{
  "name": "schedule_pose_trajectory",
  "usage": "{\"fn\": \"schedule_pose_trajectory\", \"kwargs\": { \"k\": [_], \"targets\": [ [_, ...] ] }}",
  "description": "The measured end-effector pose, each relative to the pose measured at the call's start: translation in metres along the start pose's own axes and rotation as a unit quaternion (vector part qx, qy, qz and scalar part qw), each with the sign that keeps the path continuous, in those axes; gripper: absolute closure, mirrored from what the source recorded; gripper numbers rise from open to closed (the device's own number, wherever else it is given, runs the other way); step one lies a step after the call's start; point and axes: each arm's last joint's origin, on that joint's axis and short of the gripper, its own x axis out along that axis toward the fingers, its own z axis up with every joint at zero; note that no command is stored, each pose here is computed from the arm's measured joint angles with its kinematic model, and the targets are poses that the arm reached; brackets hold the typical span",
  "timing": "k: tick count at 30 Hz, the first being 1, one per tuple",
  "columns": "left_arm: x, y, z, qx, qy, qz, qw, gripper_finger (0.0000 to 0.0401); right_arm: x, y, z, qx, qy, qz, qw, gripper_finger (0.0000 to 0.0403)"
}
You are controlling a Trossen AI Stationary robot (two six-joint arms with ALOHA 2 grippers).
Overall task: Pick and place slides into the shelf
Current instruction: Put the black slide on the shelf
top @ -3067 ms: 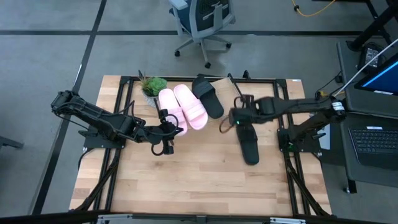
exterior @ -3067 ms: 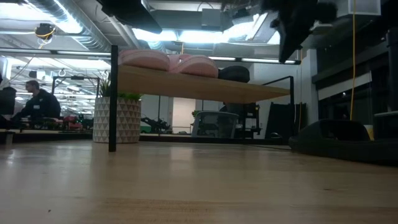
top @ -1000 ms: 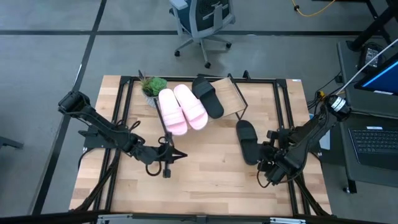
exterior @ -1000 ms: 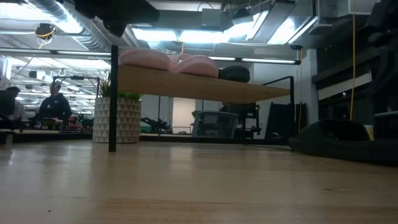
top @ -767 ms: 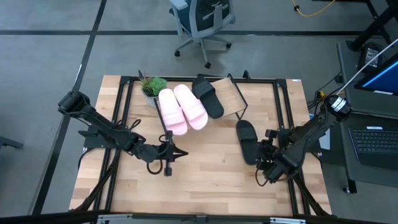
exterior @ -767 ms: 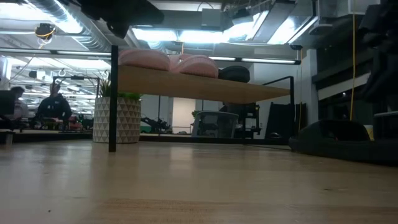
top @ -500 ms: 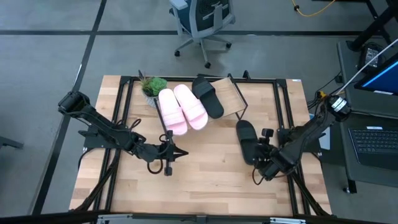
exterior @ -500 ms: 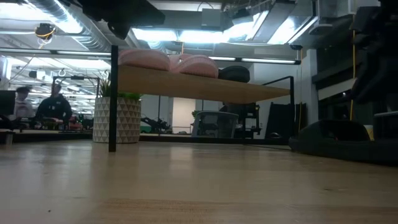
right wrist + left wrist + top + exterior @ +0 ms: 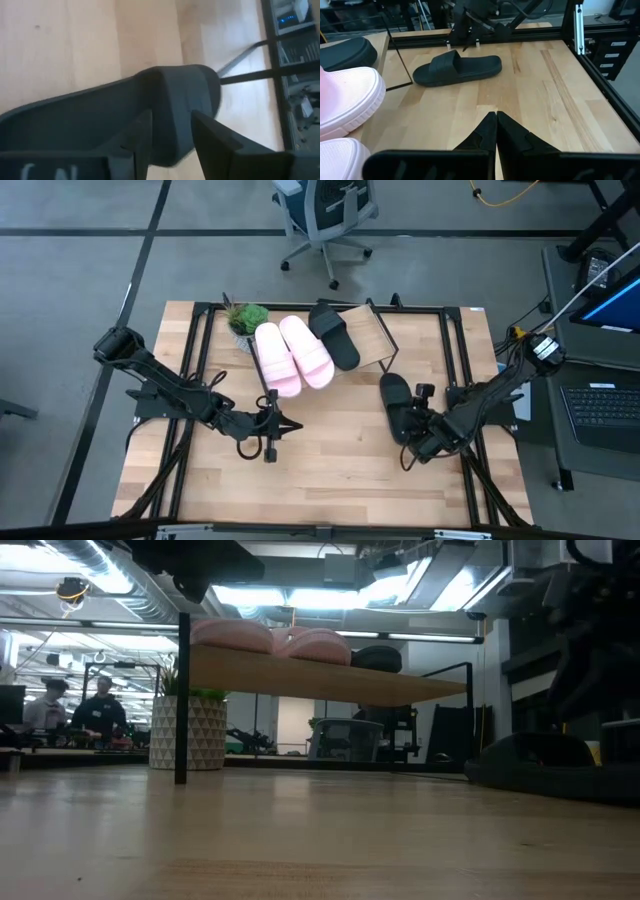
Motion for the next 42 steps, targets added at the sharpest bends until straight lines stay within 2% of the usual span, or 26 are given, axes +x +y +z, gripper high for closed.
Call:
{"fn": "schedule_pose_trajectory", "kwargs": {
  "k": [4, 10, 29, 42],
  "targets": [
    [0.000, 0.000, 0.000, 0.000, 0.000, 0.000, 1.000, 0.0397, 0.009, 0.003, -0.009, -0.022, 0.001, -0.001, 1.000, 0.0265],
    [0.000, 0.000, -0.001, 0.002, 0.003, 0.000, 1.000, 0.0397, 0.019, 0.000, -0.018, -0.021, 0.012, -0.017, 1.000, 0.0265],
    [0.000, 0.000, -0.001, 0.002, 0.003, 0.001, 1.000, 0.0397, 0.033, -0.006, -0.010, 0.004, 0.007, -0.027, 1.000, 0.0266],
    [0.000, 0.000, -0.002, 0.005, 0.007, 0.001, 1.000, 0.0397, 0.037, -0.009, -0.007, 0.009, 0.011, -0.029, 0.999, 0.0299]
  ]
}}
